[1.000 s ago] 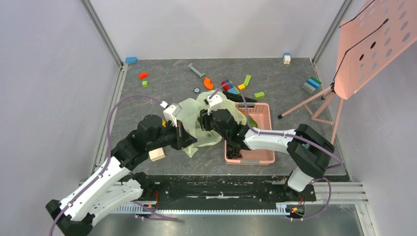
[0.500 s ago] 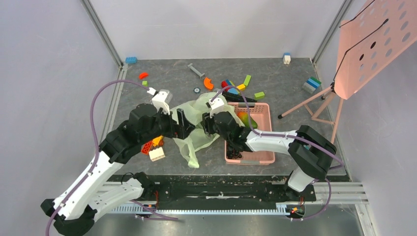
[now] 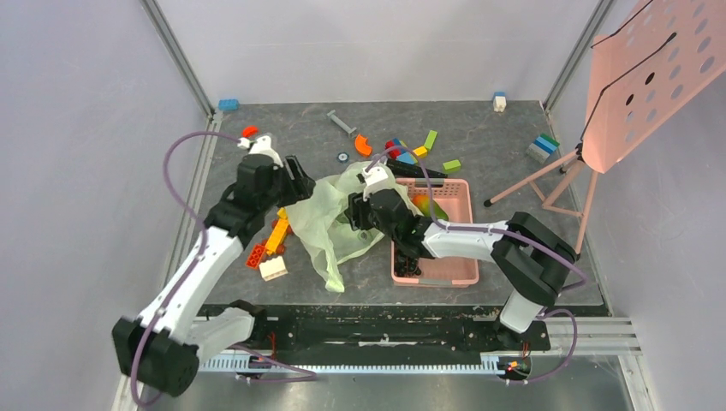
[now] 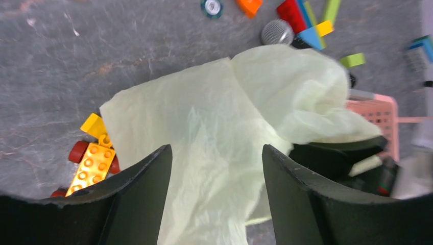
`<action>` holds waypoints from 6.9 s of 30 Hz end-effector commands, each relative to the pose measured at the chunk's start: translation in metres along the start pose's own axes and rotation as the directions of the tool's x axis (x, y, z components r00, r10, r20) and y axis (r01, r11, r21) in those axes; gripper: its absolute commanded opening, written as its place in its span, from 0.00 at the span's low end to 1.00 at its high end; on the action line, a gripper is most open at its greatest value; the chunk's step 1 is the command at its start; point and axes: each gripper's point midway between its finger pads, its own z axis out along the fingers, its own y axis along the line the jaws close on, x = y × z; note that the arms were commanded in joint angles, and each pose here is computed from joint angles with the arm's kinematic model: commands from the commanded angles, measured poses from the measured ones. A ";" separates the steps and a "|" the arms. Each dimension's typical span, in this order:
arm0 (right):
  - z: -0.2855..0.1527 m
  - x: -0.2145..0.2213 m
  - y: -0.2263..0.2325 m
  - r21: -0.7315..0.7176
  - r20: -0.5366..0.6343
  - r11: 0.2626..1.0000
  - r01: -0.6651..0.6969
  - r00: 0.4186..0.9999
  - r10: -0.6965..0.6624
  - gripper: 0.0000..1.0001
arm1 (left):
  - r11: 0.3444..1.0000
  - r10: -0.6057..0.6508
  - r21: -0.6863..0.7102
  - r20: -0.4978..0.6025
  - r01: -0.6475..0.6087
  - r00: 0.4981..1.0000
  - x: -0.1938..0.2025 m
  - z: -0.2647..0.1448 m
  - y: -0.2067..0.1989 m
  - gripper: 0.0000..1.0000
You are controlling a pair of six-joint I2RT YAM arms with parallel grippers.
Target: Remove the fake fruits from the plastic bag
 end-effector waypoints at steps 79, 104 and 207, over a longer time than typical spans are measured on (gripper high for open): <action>0.124 0.005 0.013 -0.131 -0.050 0.991 -0.028 0.999 0.022 0.86 | 0.957 -0.253 -0.172 -0.091 0.235 0.963 0.086 0.172 0.090 0.02; 0.032 -0.044 -0.015 -0.066 0.098 0.996 0.062 0.994 -0.055 0.57 | 0.950 -0.281 -0.156 -0.055 0.270 0.958 0.080 0.153 0.087 0.02; 0.111 0.011 0.031 -0.359 -0.066 0.933 0.011 0.997 -0.038 0.94 | 0.937 -0.348 -0.052 -0.090 0.345 0.933 0.064 0.213 0.067 0.02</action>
